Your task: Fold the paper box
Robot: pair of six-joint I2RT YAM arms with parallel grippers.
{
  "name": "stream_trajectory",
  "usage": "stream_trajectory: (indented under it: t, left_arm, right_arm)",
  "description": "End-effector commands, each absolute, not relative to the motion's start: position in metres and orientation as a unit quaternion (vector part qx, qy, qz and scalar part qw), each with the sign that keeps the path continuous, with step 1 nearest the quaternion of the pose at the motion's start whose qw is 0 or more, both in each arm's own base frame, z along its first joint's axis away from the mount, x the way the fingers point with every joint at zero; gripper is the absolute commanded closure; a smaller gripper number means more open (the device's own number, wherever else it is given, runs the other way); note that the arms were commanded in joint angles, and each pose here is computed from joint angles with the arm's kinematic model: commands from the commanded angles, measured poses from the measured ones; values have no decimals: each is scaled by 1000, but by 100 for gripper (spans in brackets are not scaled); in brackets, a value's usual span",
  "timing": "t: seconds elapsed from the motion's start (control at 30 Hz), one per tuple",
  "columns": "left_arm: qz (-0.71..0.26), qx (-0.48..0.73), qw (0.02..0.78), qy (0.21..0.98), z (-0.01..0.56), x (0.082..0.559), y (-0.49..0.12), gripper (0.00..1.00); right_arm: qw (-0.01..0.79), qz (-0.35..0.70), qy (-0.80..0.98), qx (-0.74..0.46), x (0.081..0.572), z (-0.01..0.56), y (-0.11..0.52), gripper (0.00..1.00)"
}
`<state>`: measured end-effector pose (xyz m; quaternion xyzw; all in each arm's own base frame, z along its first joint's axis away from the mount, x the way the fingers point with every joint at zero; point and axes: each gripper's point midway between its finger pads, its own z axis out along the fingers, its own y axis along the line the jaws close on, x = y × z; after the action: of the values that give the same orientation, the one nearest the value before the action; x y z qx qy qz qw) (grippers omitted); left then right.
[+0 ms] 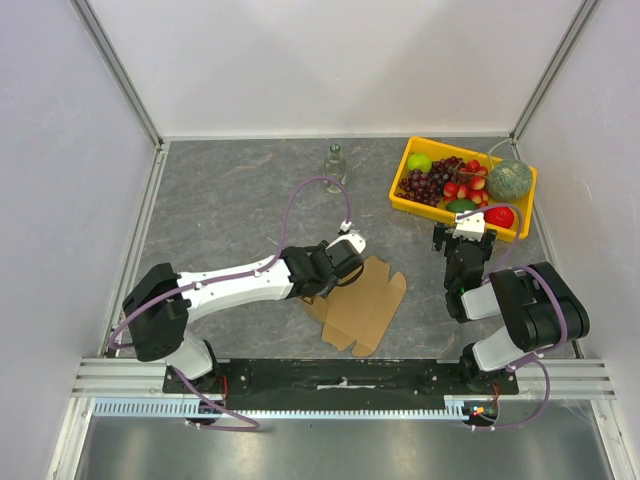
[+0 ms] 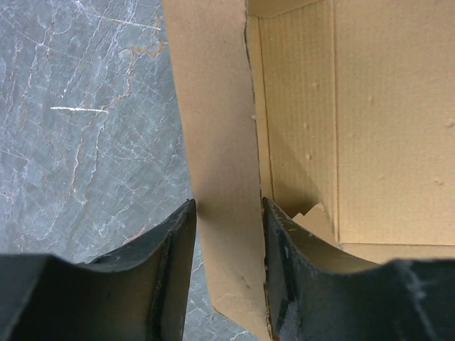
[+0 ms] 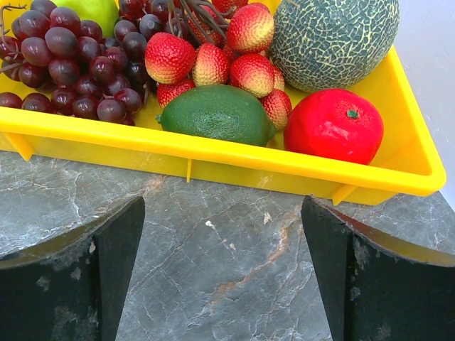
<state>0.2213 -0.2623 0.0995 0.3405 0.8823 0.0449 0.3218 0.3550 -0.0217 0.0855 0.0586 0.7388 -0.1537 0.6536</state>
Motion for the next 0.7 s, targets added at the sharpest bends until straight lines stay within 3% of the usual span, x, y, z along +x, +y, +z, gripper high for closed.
stream_trajectory:
  t: [0.0, 0.37, 0.67]
  left_arm:
    - [66, 345, 334, 875, 104, 229, -263, 55]
    - [53, 331, 335, 880, 100, 225, -261, 65]
    - [-21, 322, 330, 887, 95, 225, -277, 69]
  right_arm:
    - [672, -151, 721, 77, 362, 100, -24, 2]
    - [673, -151, 720, 77, 362, 100, -24, 2]
    - [672, -151, 721, 78, 362, 100, -24, 2]
